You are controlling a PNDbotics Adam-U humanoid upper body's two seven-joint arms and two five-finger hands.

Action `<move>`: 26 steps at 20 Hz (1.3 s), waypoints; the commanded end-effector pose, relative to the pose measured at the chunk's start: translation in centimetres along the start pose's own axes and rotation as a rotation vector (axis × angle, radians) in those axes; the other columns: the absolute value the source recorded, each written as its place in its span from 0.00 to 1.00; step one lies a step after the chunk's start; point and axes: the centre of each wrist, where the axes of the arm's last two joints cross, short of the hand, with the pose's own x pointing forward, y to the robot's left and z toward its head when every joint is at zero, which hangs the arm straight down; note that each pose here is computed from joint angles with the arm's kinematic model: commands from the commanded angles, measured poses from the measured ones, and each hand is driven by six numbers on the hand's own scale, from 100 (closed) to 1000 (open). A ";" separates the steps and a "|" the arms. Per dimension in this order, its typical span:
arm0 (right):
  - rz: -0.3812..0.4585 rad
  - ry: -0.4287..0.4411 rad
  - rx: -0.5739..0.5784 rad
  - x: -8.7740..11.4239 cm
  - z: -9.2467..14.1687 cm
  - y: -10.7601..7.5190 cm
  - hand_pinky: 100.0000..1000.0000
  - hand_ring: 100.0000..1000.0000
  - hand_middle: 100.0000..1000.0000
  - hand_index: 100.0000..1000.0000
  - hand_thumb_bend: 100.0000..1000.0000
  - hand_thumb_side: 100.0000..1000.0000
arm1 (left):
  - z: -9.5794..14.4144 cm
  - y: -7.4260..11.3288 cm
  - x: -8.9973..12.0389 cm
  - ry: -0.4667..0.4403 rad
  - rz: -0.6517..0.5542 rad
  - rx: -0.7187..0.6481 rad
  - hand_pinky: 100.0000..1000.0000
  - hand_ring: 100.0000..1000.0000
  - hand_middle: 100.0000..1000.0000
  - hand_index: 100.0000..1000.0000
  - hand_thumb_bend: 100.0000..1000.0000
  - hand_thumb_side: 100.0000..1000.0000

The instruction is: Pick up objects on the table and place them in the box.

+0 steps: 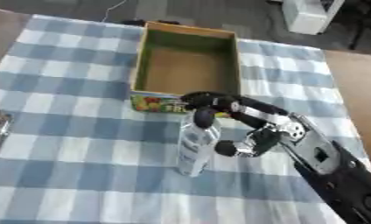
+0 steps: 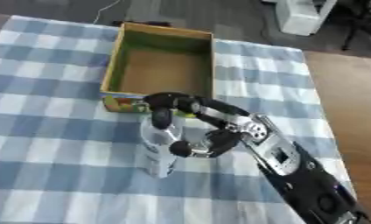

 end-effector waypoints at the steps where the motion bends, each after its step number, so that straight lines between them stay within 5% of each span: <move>1: 0.194 -0.174 0.237 0.4 -0.2 -0.4 1.00 0.94 1.00 1.00 0.37 0.56 | -1.1 0.1 0.4 -0.052 0.019 0.010 0.44 0.54 0.61 0.71 0.00 0.80; 26: 0.158 -0.163 0.241 -0.5 -1.3 0.1 1.00 0.94 1.00 1.00 0.30 0.57 | -1.1 0.0 0.4 -0.052 0.027 0.007 0.44 0.54 0.61 0.71 0.00 0.80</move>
